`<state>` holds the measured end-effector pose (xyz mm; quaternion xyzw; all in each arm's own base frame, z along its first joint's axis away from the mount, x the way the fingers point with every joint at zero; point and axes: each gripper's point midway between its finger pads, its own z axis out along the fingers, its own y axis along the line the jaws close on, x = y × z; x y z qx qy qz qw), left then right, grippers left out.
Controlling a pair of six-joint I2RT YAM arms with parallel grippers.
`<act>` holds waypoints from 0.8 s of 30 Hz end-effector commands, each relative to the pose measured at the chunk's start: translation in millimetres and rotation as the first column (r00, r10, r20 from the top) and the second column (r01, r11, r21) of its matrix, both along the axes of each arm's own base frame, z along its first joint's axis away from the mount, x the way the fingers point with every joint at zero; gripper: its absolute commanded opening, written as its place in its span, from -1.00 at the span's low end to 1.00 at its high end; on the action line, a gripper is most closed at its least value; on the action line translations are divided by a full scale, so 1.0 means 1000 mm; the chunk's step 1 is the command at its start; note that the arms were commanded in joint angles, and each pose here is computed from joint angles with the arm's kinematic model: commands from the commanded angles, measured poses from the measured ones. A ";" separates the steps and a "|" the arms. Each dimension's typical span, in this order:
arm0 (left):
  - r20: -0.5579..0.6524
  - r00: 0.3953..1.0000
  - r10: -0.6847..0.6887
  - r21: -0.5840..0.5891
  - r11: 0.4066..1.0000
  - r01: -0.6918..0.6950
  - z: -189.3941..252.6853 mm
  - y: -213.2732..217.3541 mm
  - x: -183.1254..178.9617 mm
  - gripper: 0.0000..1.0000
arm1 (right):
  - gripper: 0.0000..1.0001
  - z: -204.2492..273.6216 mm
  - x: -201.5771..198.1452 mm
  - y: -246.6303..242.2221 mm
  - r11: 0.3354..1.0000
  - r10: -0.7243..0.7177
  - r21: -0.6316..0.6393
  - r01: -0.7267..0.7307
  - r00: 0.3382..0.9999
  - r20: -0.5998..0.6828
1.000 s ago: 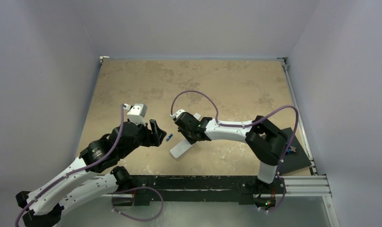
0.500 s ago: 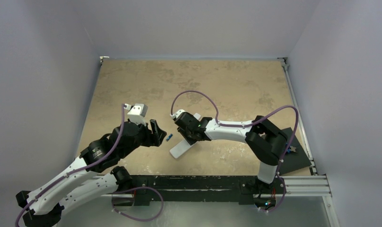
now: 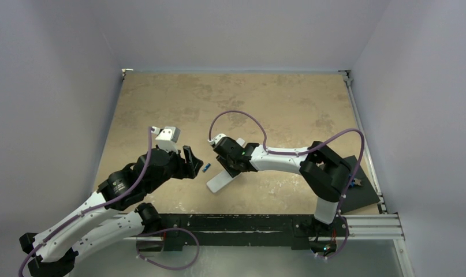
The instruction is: Load the batteries into the remote control
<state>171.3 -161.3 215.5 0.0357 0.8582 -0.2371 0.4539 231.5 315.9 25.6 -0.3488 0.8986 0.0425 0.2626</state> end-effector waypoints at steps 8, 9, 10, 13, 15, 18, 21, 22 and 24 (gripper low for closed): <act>0.010 1.000 -0.005 -0.023 1.000 0.006 0.006 -0.005 0.002 0.35 | -0.15 0.043 0.007 0.003 0.996 -0.045 0.084 0.041 0.997 0.057; 0.008 1.000 -0.006 -0.023 1.000 0.006 0.005 -0.006 0.002 0.35 | -0.15 0.044 0.007 0.002 0.995 -0.049 0.084 0.044 0.997 0.058; 0.008 1.000 -0.007 -0.023 1.000 0.007 0.005 -0.007 0.002 0.35 | -0.15 0.046 0.007 0.001 0.995 -0.053 0.084 0.048 0.997 0.060; -0.007 1.000 -0.010 -0.008 1.000 0.010 0.000 -0.009 0.004 0.35 | -0.14 0.053 0.006 -0.001 0.994 -0.063 0.097 0.056 0.996 0.068; -0.019 1.000 -0.011 0.007 1.000 0.011 -0.004 -0.011 0.005 0.35 | -0.14 0.059 0.005 -0.003 0.992 -0.071 0.114 0.063 0.995 0.073; -0.032 0.999 -0.016 0.030 0.999 0.017 -0.009 -0.014 0.007 0.35 | -0.14 0.068 0.002 -0.005 0.987 -0.089 0.143 0.078 0.994 0.071; -0.049 0.998 -0.036 0.042 0.998 0.039 -0.018 -0.023 0.010 0.34 | -0.15 0.074 -0.002 -0.010 0.980 -0.115 0.171 0.102 0.991 0.065; -0.060 0.997 -0.040 0.049 0.998 0.043 -0.022 -0.025 0.010 0.33 | -0.16 0.075 -0.004 -0.012 0.978 -0.123 0.179 0.111 0.991 0.061; -0.083 0.995 -0.052 0.062 0.996 0.058 -0.031 -0.031 0.011 0.31 | -0.17 0.077 -0.009 -0.016 0.971 -0.140 0.200 0.128 0.989 0.051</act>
